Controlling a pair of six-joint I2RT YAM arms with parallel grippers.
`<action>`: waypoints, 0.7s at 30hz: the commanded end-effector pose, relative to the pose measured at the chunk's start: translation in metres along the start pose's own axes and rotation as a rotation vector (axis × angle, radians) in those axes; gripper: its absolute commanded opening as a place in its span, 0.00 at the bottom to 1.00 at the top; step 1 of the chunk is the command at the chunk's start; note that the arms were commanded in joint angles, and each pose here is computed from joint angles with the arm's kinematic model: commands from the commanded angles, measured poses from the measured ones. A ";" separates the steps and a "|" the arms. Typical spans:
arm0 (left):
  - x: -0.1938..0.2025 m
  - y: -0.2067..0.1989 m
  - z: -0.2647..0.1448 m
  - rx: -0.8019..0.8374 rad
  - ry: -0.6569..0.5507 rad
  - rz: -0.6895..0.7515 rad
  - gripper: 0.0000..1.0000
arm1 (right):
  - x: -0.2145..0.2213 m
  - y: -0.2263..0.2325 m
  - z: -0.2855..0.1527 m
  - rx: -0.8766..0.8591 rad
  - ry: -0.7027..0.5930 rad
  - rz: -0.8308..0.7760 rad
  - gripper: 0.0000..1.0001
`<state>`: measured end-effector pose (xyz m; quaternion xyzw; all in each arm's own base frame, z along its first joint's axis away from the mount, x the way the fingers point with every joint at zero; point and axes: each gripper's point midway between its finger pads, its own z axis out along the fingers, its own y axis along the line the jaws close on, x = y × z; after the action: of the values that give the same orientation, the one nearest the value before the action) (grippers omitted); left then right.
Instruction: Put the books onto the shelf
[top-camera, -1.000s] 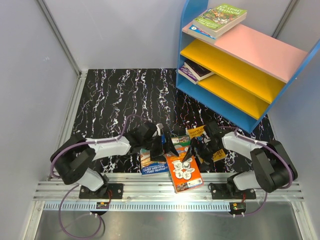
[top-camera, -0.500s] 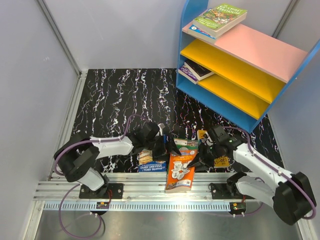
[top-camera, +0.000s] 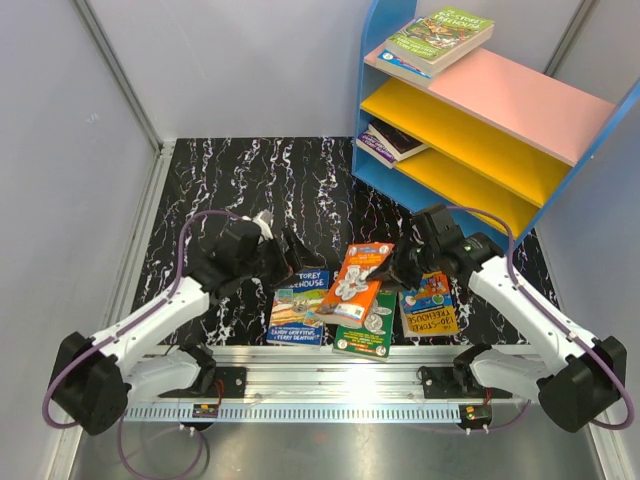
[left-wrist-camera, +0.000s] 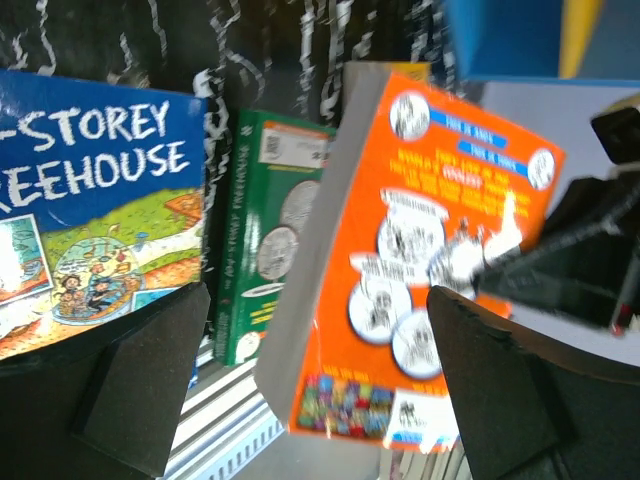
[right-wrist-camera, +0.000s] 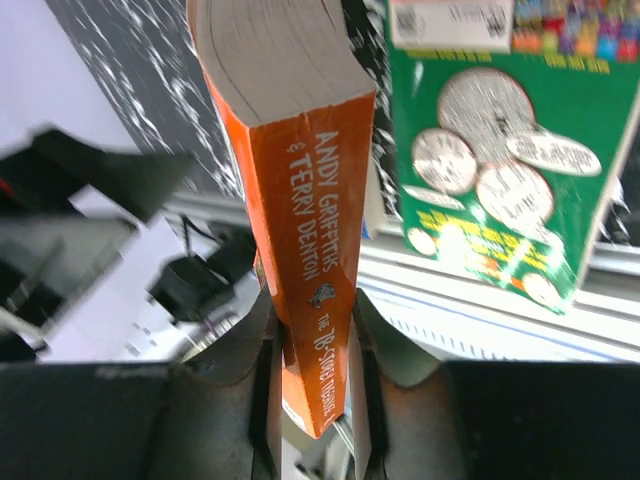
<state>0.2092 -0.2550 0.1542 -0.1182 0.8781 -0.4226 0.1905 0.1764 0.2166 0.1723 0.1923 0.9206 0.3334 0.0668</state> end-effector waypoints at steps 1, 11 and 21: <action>0.001 -0.020 -0.013 0.059 0.019 -0.012 0.99 | -0.028 0.027 -0.003 -0.040 -0.106 0.061 0.00; -0.012 -0.063 -0.022 0.100 0.012 -0.114 0.99 | -0.062 0.063 0.012 -0.191 -0.190 0.288 0.00; 0.009 -0.056 -0.003 0.088 0.087 -0.167 0.99 | -0.081 0.077 -0.026 -0.290 -0.356 0.385 0.00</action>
<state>0.2051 -0.2799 0.1941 -0.1707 0.8590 -0.4632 0.1358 0.2470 0.2249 0.1909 0.3936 0.8301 0.3731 0.1299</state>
